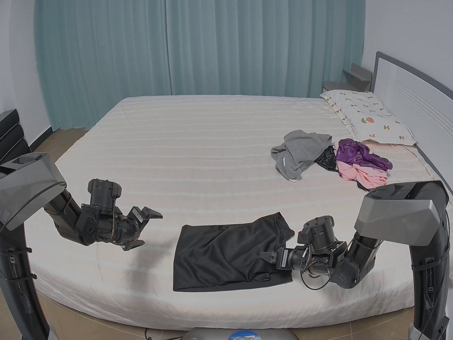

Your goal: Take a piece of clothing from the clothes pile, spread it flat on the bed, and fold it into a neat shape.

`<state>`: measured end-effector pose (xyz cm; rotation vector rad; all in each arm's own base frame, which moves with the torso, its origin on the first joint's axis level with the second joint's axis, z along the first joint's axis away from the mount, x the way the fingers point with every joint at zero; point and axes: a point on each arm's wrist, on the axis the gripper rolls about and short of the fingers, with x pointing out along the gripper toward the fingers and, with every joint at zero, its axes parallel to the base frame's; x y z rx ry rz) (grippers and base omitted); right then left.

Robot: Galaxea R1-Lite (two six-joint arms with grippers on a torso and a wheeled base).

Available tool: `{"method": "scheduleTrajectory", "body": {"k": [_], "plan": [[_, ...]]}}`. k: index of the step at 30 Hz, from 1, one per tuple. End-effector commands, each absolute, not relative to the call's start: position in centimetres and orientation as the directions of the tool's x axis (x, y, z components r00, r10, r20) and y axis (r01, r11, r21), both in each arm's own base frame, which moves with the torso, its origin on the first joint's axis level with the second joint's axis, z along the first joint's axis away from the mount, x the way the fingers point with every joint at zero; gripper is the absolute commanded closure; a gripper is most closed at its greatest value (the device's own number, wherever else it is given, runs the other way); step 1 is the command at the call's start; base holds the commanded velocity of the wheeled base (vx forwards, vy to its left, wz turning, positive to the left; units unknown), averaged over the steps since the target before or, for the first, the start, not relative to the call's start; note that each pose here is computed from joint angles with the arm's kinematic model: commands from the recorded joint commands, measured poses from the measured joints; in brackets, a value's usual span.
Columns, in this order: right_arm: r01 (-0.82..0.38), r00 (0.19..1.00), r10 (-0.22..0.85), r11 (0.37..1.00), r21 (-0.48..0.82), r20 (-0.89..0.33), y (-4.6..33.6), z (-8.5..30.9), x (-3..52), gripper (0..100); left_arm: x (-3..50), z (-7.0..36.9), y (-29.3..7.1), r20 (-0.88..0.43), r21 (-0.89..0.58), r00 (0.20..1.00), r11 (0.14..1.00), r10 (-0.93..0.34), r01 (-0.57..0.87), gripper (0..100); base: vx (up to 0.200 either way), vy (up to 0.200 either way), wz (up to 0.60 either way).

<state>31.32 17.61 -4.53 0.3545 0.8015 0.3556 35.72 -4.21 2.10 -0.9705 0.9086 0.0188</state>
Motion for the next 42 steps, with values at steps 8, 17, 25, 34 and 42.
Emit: {"method": "scheduleTrajectory", "body": {"k": [8,17,25,34,42], "plan": [[-0.186,0.621,0.462,0.872,0.453,-0.633,16.8,-3.3,29.8,100,35.8,1.9,-4.2,-0.675,-0.698,0.642,0.598,-0.364,-0.394,0,0.000,0.000,0.00],[-0.172,0.610,0.472,0.863,0.475,-0.637,16.2,-2.6,29.0,100,35.8,1.9,-4.3,-0.675,-0.696,0.643,0.599,-0.362,-0.394,0,0.000,0.000,0.00],[-0.144,0.606,0.457,0.868,0.476,-0.651,15.2,-1.8,27.8,100,35.8,1.9,-4.3,-0.674,-0.697,0.644,0.599,-0.362,-0.393,0,0.000,0.000,0.00],[-0.175,0.586,0.425,0.898,0.404,-0.690,13.8,-2.5,27.2,100,35.8,1.9,-4.3,-0.674,-0.697,0.644,0.599,-0.362,-0.393,0,0.000,0.000,0.00],[-0.206,0.572,0.404,0.913,0.352,-0.714,13.0,-2.9,26.8,0,35.9,1.9,-4.3,-0.673,-0.698,0.645,0.600,-0.362,-0.391,0,0.000,0.000,0.00]]}}
